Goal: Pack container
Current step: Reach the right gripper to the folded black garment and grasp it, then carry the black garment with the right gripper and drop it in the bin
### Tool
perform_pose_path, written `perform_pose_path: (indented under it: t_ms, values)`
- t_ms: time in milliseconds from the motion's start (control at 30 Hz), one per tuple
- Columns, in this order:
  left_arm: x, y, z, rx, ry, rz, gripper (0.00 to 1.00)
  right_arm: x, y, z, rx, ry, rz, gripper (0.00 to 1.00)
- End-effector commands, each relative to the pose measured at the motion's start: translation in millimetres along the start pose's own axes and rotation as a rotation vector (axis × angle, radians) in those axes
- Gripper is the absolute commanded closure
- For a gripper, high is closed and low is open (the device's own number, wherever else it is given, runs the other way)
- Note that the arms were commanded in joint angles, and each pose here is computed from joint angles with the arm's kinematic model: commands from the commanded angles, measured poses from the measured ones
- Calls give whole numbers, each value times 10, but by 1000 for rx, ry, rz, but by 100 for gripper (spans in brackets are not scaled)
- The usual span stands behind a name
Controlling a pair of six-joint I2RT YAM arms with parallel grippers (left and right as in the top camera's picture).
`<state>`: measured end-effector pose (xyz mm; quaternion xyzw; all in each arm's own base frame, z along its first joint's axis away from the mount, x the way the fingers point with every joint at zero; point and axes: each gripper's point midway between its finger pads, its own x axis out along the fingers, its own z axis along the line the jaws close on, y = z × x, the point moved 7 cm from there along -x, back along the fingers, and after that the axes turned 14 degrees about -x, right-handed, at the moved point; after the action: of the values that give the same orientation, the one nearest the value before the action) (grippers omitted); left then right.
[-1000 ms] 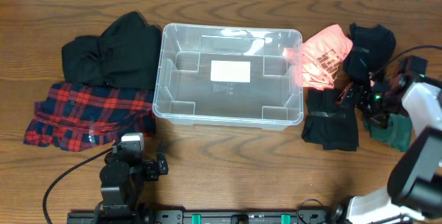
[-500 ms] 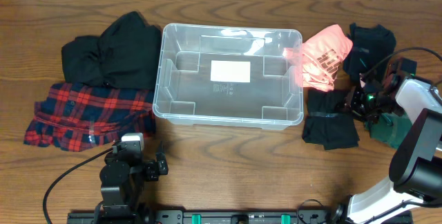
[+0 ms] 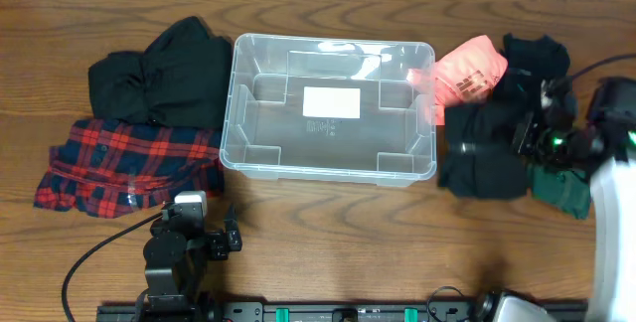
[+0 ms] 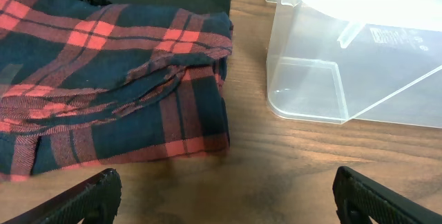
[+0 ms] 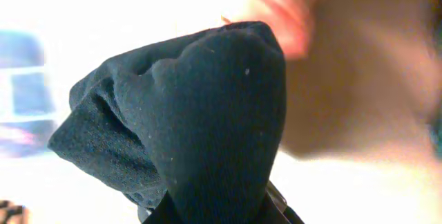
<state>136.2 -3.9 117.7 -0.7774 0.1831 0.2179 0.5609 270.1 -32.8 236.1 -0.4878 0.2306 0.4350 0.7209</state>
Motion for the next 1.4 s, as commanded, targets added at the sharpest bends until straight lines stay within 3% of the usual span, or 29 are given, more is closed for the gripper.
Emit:
perform_pose_path:
  t_ms: [0, 233, 533, 800, 1000, 1067, 1100, 1167, 1300, 1367]
  values:
    - [15, 23, 1, 12, 4, 4, 2, -360, -134, 659, -61, -225, -164, 99]
    - [15, 23, 1, 12, 4, 4, 2, -344, -308, 1549, -135, -348, -293, 99]
    - [15, 23, 1, 12, 4, 4, 2, 955, -249, 2393, 0, -311, -208, 99]
    - [15, 23, 1, 12, 4, 4, 2, 2175, -47, 2474, 207, -404, -50, 99]
    - [15, 23, 1, 12, 4, 4, 2, 2590, 107, 2427, 198, -446, 4, 99]
    - [15, 23, 1, 12, 4, 4, 2, 2626, 101, 2429, 161, -455, -14, 89]
    - [15, 23, 1, 12, 4, 4, 2, 2623, 81, 2422, 127, -455, -31, 71]
    - [15, 23, 1, 12, 4, 4, 2, 2566, -11, 2405, 50, -479, -69, 53]
    - [15, 23, 1, 12, 4, 4, 2, 2300, -306, 2245, -31, -525, -128, 39]
    - [15, 23, 1, 12, 4, 4, 2, 2084, -465, 2081, -56, -497, -156, 37]
